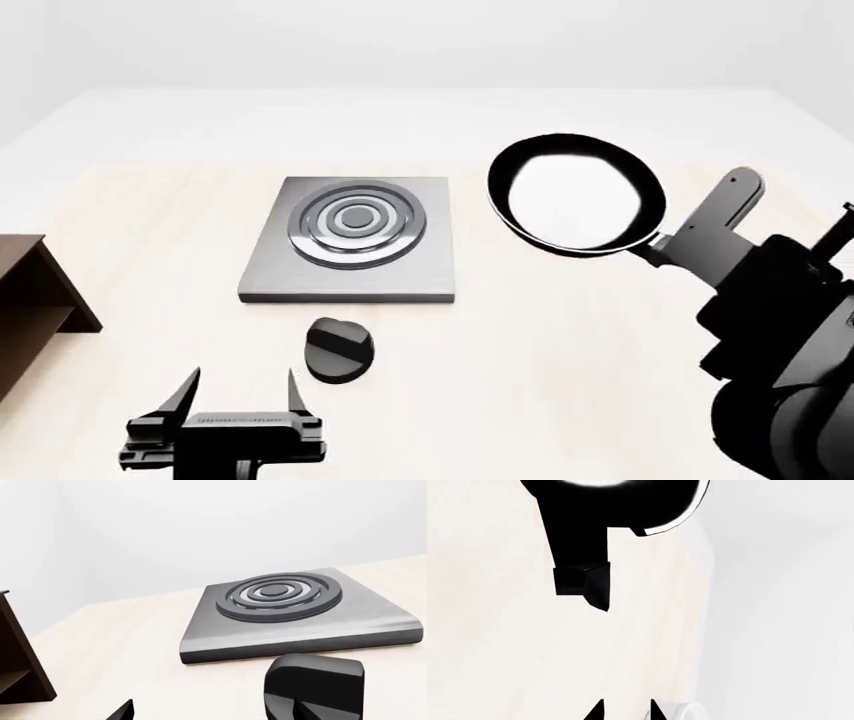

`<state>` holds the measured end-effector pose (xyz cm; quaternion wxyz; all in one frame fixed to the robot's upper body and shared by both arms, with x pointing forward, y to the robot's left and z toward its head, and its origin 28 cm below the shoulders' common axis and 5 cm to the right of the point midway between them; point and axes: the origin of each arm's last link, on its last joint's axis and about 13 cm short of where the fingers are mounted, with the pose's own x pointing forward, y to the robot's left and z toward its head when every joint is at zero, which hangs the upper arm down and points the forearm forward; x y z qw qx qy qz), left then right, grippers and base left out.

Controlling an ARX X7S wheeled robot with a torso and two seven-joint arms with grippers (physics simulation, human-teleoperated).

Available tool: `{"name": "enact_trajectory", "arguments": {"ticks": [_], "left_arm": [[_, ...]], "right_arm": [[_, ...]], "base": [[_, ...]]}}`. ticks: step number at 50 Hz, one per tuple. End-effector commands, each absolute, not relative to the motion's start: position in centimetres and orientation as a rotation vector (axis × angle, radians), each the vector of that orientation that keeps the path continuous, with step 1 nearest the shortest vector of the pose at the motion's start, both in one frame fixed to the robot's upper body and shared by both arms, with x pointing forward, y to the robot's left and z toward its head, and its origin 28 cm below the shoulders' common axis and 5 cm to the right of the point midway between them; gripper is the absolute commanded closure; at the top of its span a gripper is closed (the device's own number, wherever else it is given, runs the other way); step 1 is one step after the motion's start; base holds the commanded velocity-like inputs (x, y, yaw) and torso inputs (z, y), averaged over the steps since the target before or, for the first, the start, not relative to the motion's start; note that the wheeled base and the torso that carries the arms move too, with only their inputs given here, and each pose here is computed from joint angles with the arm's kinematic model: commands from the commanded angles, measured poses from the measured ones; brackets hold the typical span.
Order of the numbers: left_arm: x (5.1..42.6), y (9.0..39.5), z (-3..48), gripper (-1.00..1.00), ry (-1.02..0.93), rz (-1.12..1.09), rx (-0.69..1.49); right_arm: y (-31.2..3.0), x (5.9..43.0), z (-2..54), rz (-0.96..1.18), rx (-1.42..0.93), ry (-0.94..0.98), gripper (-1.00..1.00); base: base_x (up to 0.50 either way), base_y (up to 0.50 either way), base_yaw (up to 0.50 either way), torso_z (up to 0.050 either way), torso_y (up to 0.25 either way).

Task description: Turn on the stove and put the frying pan on it.

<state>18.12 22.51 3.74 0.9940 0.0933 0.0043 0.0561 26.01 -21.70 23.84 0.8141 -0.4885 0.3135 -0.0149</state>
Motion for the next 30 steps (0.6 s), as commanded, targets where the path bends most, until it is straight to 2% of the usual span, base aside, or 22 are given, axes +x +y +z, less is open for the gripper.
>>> {"name": "enact_trajectory", "arguments": {"ticks": [1,30], "left_arm": [[18.3,22.6,3.7,-1.0,0.006,0.108,0.176],[18.3,22.9,3.7,-1.0,0.008,0.118,0.179]], "right_arm": [[-19.9,27.5,26.1,-0.082,-1.077,0.544,1.0],[-15.0,32.9,26.9,0.077,-1.068,0.418,1.0]], "base": [[0.0,0.0,0.0,0.0,0.0],[0.0,0.0,0.0,0.0,0.002]]}}
